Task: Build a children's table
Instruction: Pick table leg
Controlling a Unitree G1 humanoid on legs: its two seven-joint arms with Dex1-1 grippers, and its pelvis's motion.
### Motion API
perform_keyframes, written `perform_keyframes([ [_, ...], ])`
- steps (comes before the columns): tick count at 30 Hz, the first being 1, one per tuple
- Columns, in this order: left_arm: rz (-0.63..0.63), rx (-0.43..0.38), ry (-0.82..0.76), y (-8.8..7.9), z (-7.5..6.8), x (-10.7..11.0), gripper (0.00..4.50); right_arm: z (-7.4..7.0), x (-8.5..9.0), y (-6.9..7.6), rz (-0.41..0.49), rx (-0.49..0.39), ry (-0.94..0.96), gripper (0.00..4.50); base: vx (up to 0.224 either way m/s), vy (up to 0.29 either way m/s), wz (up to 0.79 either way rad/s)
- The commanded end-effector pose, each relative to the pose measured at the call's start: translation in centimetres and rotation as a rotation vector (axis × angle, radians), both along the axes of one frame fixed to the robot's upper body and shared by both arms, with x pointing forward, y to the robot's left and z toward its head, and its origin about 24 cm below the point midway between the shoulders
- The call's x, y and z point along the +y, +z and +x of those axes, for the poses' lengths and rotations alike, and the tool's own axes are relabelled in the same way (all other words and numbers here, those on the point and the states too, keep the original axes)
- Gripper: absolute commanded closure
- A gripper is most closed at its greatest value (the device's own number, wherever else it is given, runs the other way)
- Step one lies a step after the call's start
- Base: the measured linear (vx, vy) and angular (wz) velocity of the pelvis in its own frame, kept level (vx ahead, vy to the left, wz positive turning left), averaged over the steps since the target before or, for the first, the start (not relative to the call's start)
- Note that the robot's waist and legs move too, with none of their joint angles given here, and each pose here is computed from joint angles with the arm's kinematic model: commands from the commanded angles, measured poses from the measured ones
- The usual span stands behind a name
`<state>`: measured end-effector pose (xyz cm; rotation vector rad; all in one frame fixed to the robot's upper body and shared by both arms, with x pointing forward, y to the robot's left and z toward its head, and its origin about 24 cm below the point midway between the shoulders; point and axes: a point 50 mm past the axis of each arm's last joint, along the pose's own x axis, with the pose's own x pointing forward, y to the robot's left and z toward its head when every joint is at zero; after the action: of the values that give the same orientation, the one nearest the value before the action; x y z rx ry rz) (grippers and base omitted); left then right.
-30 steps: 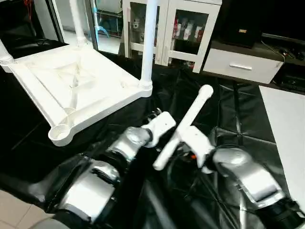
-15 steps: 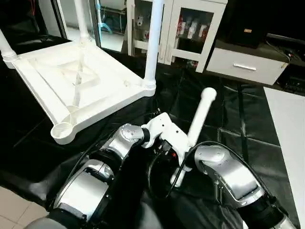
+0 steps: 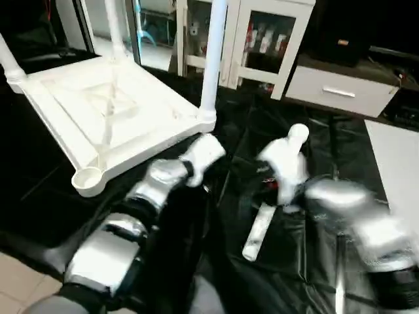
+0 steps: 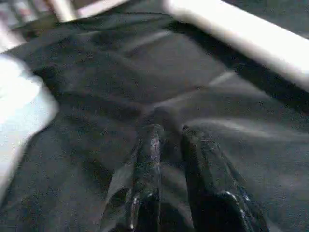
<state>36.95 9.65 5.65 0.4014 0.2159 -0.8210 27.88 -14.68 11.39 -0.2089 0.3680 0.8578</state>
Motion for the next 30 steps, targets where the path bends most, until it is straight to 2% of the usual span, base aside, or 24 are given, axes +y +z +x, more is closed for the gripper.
perform_keyframes([
  [1, -0.034, -0.013, 0.037, 0.7, 0.4, 0.4, 3.58, -0.2, -1.1, 0.6, -0.011, -0.01, -0.022, 1.58, 0.0, 0.0, 0.0],
  [2, -0.047, -0.016, 0.056, 0.9, 0.5, 1.1, 3.58, -0.1, -2.5, 0.6, -0.062, -0.009, -0.064, 1.58, 0.0, 0.0, 0.0],
  [3, -0.052, -0.019, 0.061, 1.0, 0.6, 1.4, 3.58, -0.1, -3.0, 0.6, -0.082, -0.006, -0.082, 1.58, 0.0, 0.0, 0.0],
  [4, -0.089, -0.004, 0.058, 1.1, 0.5, 2.0, 3.58, -0.1, -4.7, -0.1, -0.193, 0.001, -0.149, 1.58, 0.0, 0.0, 0.0],
  [5, -0.103, -0.006, 0.025, 1.2, 0.2, 2.3, 3.58, -0.1, -5.7, -0.9, -0.24, 0.027, -0.202, 1.58, 0.0, 0.0, 0.0],
  [8, -0.125, 0.014, -0.034, 1.2, -0.4, 2.4, 3.58, -0.3, -5.8, -1.7, -0.27, 0.041, -0.214, 1.58, 0.0, 0.0, 0.0],
  [10, -0.156, 0.045, -0.119, 1.3, -1.6, 2.7, 3.58, -0.7, -5.2, -3.0, -0.331, 0.058, -0.182, 1.58, 0.0, 0.0, 0.0],
  [12, -0.15, 0.064, -0.148, 1.4, -2.4, 3.1, 3.58, -1.0, -4.5, -3.7, -0.349, 0.063, -0.159, 1.58, 0.0, 0.0, 0.0],
  [15, -0.132, 0.086, -0.181, 1.3, -3.1, 3.3, 3.58, -1.0, -3.9, -3.9, -0.33, 0.07, -0.155, 1.58, 0.0, 0.0, 0.0],
  [16, -0.112, 0.132, -0.193, 0.7, -4.0, 3.2, 3.58, -1.0, -3.0, -4.3, -0.305, 0.074, -0.141, 1.58, 0.0, 0.0, 0.0],
  [17, -0.104, 0.134, -0.186, 0.4, -4.1, 3.0, 3.58, -1.1, -2.5, -4.6, -0.294, 0.08, -0.132, 1.58, 0.0, 0.0, 0.0],
  [18, -0.103, 0.133, -0.184, 0.3, -4.1, 2.9, 3.58, -1.1, -2.4, -4.6, -0.291, 0.082, -0.13, 1.58, 0.0, 0.0, 0.0],
  [19, -0.075, 0.108, -0.128, -0.4, -3.6, 2.4, 3.58, -1.4, -1.6, -5.0, -0.278, 0.095, -0.097, 1.58, 0.0, 0.0, 0.0],
  [21, -0.068, 0.093, -0.077, -0.7, -3.0, 1.8, 3.58, -1.6, -1.0, -5.2, -0.264, 0.101, -0.076, 1.58, 0.0, 0.0, 0.0],
  [24, -0.071, 0.086, -0.03, -0.7, -2.0, 0.3, 3.58, -1.8, -0.6, -5.3, -0.256, 0.105, -0.063, 1.58, 0.0, 0.0, 0.0],
  [30, 0.0, 0.065, 0.007, -0.4, -0.7, -1.3, 3.58, -2.2, -1.8, -5.1, -0.294, 0.111, -0.079, 1.58, 0.0, 0.0, 0.0],
])
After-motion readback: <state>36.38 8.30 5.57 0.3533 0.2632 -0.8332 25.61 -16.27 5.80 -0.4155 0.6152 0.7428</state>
